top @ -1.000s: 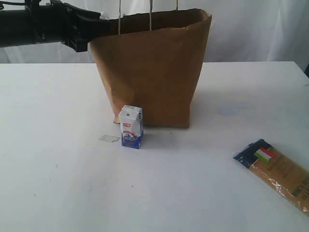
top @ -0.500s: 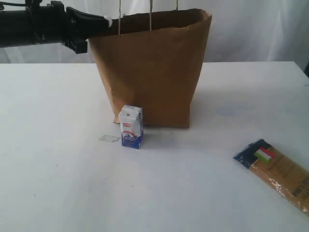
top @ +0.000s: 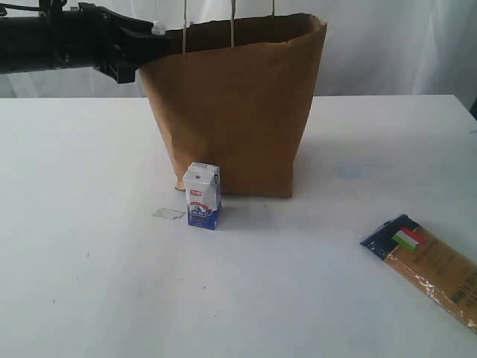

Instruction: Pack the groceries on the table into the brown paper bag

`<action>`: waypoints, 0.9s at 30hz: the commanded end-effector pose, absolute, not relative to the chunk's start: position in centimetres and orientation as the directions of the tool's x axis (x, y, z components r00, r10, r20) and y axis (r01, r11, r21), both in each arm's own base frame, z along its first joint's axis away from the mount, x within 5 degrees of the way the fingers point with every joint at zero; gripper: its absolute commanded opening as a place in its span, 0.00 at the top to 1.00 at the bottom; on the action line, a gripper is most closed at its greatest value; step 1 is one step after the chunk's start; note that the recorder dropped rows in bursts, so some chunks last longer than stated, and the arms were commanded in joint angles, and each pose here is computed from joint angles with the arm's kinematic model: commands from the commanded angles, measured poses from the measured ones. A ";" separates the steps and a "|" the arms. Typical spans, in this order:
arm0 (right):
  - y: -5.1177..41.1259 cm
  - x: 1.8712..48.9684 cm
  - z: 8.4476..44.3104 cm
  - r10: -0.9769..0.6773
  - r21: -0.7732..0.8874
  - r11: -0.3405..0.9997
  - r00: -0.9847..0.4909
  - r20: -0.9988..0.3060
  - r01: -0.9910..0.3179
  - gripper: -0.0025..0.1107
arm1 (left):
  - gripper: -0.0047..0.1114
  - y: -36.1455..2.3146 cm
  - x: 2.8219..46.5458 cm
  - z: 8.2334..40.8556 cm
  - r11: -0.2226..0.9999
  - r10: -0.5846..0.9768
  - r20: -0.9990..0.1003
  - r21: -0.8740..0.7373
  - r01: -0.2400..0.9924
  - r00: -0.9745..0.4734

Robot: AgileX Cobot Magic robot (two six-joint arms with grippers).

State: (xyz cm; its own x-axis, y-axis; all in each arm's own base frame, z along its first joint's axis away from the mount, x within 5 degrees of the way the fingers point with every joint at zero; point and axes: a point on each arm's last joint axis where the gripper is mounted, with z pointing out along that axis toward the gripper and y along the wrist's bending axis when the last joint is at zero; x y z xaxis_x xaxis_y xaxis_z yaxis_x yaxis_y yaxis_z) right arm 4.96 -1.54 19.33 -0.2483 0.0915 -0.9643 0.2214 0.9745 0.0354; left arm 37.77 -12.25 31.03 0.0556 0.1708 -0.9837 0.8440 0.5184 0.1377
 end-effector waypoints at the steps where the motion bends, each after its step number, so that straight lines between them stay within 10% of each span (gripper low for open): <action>1: -1.5 5.0 19.2 0.085 0.032 0.975 -0.239 -0.967 0.218 0.98 | 0.51 -12.5 37.5 32.3 0.492 0.140 -0.974 0.226 0.841 0.179; 8: -1.5 5.0 19.2 0.085 0.032 0.975 -0.239 -0.967 0.218 0.98 | 0.69 -13.4 37.4 34.0 0.399 0.266 -0.959 0.200 0.895 0.095; 17: -1.5 5.0 19.2 0.085 0.032 0.975 -0.239 -0.967 0.218 0.98 | 0.38 -16.8 37.9 33.8 0.354 0.515 -0.850 0.325 0.877 0.107; 27: -1.5 5.0 19.2 0.085 0.032 0.975 -0.239 -0.967 0.218 0.98 | 0.37 -17.1 37.9 33.5 0.355 0.574 -0.813 0.360 0.863 0.103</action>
State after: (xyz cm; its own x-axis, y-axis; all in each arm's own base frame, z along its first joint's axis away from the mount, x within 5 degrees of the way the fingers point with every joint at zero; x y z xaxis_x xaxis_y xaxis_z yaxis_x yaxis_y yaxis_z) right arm 4.96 -1.54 19.33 -0.2483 0.0915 -0.9643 0.2214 0.9745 0.0354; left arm 38.04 -16.96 32.93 0.1147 0.5935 -0.7966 0.8641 0.3359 0.3747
